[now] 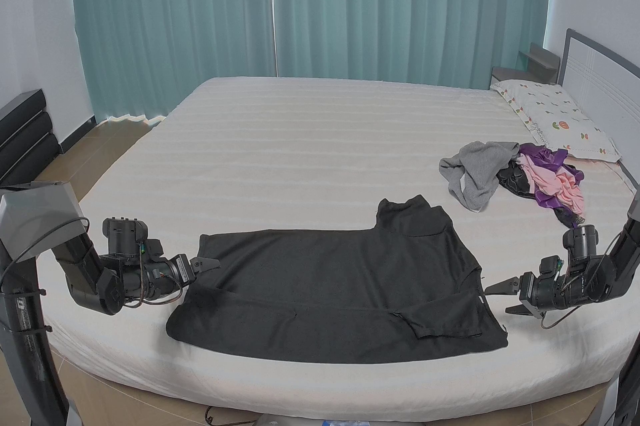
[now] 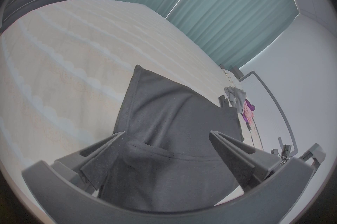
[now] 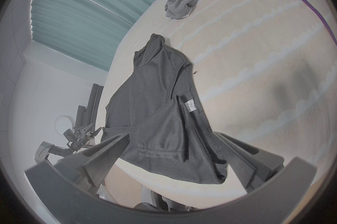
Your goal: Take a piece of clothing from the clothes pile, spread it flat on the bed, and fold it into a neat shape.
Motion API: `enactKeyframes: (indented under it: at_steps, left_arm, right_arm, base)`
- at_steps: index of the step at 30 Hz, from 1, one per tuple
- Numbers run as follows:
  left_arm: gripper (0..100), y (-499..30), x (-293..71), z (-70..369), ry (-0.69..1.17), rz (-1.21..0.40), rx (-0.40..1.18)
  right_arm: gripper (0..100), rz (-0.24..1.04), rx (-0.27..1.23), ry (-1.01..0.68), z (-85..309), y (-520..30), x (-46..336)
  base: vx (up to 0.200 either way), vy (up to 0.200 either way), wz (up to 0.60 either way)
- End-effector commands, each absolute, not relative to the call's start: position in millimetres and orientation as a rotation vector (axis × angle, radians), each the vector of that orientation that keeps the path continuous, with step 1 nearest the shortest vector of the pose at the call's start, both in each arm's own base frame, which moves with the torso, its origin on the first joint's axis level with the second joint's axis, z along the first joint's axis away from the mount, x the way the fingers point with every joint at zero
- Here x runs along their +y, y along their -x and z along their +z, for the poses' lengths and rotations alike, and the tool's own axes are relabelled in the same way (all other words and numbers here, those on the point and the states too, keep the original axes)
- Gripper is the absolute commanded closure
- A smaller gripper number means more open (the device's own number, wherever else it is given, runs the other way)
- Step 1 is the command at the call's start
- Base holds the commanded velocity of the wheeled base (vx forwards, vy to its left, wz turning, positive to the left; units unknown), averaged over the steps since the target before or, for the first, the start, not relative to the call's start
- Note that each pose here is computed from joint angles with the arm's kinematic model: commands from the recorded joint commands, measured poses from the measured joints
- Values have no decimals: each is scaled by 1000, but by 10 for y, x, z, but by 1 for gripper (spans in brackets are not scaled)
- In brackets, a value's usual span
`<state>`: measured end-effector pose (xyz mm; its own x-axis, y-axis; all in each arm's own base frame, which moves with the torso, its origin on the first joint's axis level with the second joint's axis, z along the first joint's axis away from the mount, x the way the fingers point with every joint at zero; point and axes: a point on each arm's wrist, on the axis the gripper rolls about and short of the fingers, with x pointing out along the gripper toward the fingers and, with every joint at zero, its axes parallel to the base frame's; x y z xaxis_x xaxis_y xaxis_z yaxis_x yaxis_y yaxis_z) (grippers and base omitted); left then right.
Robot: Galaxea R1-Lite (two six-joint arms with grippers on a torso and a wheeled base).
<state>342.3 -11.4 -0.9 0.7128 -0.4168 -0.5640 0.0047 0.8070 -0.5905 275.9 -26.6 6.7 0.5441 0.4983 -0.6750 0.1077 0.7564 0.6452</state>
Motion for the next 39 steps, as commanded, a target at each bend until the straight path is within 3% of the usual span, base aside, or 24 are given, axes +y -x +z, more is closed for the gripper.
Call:
enactKeyframes:
  at_steps: [1, 25, 26, 39]
  left_arm:
    - [0, -3465, -30, -205, 590, -228, 785]
    - [0, -3519, -12, -305, 586, -222, 791]
    - [100, -3523, -2, -305, 586, -221, 786]
    - [100, -3398, 152, -220, 601, -177, 774]
  right_arm:
    - [0, 254, 995, -700, 30, -2772, -264]
    - [0, 256, 989, -696, 34, -2795, -268]
    - [0, 255, 989, -696, 31, -2799, -269]
    - [0, 250, 979, -692, 39, -2823, -282]
  base:
    - [0, 0, 0]
    - [0, 0, 0]
    - [0, 0, 0]
    - [0, 0, 0]
